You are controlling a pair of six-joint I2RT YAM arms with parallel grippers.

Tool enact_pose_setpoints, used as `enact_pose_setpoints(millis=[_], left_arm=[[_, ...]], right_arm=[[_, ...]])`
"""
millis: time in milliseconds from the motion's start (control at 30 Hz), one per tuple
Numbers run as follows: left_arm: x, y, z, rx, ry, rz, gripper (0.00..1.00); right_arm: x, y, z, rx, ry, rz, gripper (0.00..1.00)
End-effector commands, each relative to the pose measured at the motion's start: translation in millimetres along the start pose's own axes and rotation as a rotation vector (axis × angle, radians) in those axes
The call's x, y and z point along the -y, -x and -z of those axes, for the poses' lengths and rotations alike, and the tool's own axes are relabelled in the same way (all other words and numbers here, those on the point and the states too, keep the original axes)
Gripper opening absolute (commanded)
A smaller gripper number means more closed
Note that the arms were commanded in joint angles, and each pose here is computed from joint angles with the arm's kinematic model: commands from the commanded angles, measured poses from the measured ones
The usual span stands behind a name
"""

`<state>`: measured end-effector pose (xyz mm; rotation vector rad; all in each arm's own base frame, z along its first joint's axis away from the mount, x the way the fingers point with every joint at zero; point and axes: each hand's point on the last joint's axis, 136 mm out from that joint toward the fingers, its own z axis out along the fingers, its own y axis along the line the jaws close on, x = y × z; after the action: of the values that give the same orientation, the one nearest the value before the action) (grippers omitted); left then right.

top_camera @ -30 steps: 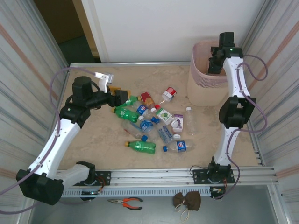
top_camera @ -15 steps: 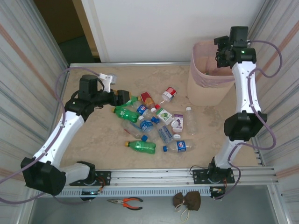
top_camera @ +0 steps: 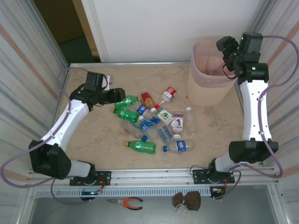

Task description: Put the plastic bottles in the bin

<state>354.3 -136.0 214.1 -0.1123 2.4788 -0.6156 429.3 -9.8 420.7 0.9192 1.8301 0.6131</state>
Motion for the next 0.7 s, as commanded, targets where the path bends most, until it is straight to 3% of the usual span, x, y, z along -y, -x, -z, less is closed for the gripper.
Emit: enact_pose_setpoints(millis=[0,100,267,667], left_arm=[[-34.1,-1.1,-6.0,0.019,0.088,0.304,0.66],[-61.3,-9.1,-14.8,0.007,0.087,0.51,0.63],[-91.7,-21.7,-29.9,-0.019,0.059,0.703,0.62],[-114.9,-38.2,-78.8,-0.121,0.016,0.858,0.59]], right_arm=[[5.8,-0.1,9.0,0.024,-0.011,0.047,0.78],[8.8,0.1,17.5,0.036,-0.012,0.051,0.78],[15.8,-1.6,25.5,0.045,-0.021,0.053,0.78],[19.7,-5.1,27.2,0.041,-0.018,0.039,0.78]])
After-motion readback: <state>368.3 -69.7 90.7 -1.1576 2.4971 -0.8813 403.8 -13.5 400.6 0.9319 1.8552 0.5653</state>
